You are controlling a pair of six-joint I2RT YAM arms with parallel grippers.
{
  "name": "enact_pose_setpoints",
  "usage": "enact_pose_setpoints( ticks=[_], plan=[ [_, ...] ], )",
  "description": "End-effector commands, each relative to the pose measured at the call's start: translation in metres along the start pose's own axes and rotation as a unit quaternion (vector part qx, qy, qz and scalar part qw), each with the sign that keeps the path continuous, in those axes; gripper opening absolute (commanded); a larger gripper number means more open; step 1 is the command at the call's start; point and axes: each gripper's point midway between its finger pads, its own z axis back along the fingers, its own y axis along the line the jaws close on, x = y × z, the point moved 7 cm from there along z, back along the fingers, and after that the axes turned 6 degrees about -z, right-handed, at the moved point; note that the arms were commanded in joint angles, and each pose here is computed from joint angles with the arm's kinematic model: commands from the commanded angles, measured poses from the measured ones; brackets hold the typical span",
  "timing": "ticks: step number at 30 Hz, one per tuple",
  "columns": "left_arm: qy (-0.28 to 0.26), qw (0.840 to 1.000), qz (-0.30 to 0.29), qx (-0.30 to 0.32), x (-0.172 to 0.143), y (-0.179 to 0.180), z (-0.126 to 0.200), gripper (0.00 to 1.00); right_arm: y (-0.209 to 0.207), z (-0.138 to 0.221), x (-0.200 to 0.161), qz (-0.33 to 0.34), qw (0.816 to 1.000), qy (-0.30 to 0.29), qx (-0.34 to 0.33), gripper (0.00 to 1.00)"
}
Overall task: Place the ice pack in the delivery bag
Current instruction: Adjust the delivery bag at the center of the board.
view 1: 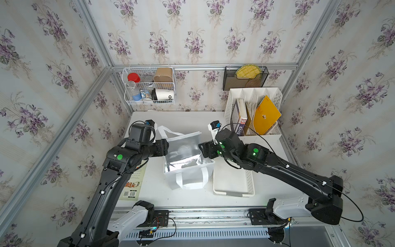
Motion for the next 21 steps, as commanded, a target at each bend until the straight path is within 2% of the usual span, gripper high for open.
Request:
enact_pose_setpoints(
  ticks=[1, 5, 8, 12, 14, 17, 21],
  plan=[
    [-0.018, 0.999, -0.036, 0.01, 0.006, 0.001, 0.007, 0.7, -0.011, 0.019, 0.015, 0.034, 0.996, -0.079, -0.022, 0.84],
    [-0.027, 0.997, -0.063, 0.018, 0.011, 0.002, 0.008, 0.7, -0.017, 0.043, 0.017, 0.083, 0.988, -0.134, 0.0, 0.85],
    [-0.038, 0.996, -0.077, 0.018, 0.007, 0.003, 0.002, 0.7, -0.018, 0.053, 0.024, 0.086, 0.983, -0.159, 0.004, 0.93],
    [-0.071, 0.994, -0.079, -0.005, 0.001, 0.001, -0.002, 0.7, -0.011, 0.046, 0.03, 0.119, 0.979, -0.159, 0.04, 0.93],
    [-0.088, 0.993, -0.078, -0.01, -0.003, 0.001, -0.003, 0.7, -0.017, 0.033, 0.036, 0.11, 0.982, -0.14, 0.07, 0.93],
    [-0.123, 0.99, -0.075, -0.011, -0.008, 0.004, -0.003, 0.7, -0.029, 0.009, 0.044, 0.078, 0.982, -0.101, 0.137, 0.87],
    [-0.15, 0.985, -0.072, -0.036, -0.015, 0.001, -0.002, 0.7, -0.026, -0.001, 0.038, 0.098, 0.975, -0.094, 0.175, 0.66]
  ],
)
